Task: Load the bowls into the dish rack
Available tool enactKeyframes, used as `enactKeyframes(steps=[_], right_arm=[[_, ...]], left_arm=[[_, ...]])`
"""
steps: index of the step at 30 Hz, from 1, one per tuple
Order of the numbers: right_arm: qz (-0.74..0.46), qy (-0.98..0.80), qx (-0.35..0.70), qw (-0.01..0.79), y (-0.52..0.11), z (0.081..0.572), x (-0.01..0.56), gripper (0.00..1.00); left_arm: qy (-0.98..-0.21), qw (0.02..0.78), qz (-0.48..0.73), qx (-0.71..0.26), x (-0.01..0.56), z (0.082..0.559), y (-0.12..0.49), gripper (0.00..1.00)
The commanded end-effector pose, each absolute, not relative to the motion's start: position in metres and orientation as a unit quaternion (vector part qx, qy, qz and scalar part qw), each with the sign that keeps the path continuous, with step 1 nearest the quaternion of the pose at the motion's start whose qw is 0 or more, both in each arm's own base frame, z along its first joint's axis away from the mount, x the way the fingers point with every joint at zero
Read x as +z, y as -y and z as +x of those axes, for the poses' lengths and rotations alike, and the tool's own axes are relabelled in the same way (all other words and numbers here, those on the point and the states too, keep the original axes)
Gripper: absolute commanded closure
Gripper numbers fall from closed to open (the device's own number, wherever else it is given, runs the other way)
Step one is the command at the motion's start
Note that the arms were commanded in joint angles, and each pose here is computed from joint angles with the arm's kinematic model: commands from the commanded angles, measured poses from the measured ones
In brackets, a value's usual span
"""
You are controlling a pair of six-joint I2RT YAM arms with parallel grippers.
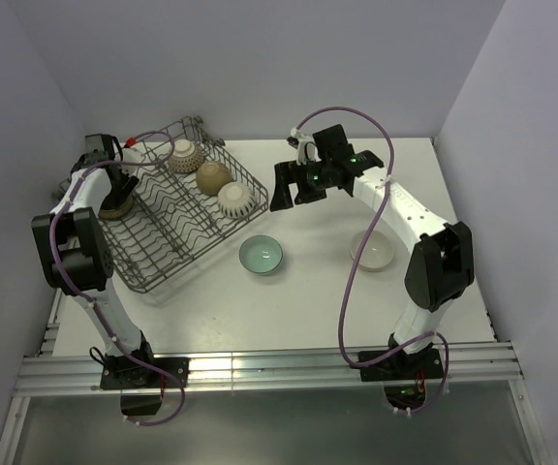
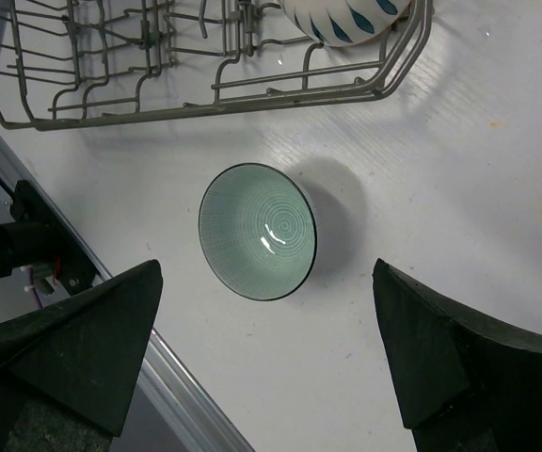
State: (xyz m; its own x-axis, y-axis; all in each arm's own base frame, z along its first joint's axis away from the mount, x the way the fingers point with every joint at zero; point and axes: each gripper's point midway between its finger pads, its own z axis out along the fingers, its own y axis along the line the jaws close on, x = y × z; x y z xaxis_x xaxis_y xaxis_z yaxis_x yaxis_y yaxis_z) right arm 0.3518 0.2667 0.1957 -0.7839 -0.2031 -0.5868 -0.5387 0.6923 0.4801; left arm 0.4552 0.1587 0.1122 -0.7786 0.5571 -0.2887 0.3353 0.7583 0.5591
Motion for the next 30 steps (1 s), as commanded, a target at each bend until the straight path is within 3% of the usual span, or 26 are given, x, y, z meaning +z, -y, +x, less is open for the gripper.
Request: enactKeyframes(steps=[1,11,21,26,30], right_arm=[[-0.218,-0.874,0.333,0.278,-0.262,0.355,0.213,0.00],[-0.210,-0.878,0.328,0.277,-0.252,0.355,0.209,0.00],[-0.200,-0.883,0.311,0.291,-0.220,0.358,0.221,0.00],[-0.183,-0.898,0.272,0.294,-0.160,0.354,0.220,0.00],[-0.167,-0.922,0.209,0.281,-0.104,0.344,0.205,0.00]], left_arm=[[-0.906,0.253,0.208,0.268,0.119,0.470,-0.168,0.29],[-0.896,0.299,0.160,0.287,0.137,0.500,-0.174,0.32],[-0.894,0.337,0.163,0.247,0.172,0.491,-0.155,0.10],[-0.891,0.357,0.173,0.221,0.197,0.481,-0.142,0.01],[-0.888,0.396,0.185,0.143,0.222,0.473,-0.113,0.01]])
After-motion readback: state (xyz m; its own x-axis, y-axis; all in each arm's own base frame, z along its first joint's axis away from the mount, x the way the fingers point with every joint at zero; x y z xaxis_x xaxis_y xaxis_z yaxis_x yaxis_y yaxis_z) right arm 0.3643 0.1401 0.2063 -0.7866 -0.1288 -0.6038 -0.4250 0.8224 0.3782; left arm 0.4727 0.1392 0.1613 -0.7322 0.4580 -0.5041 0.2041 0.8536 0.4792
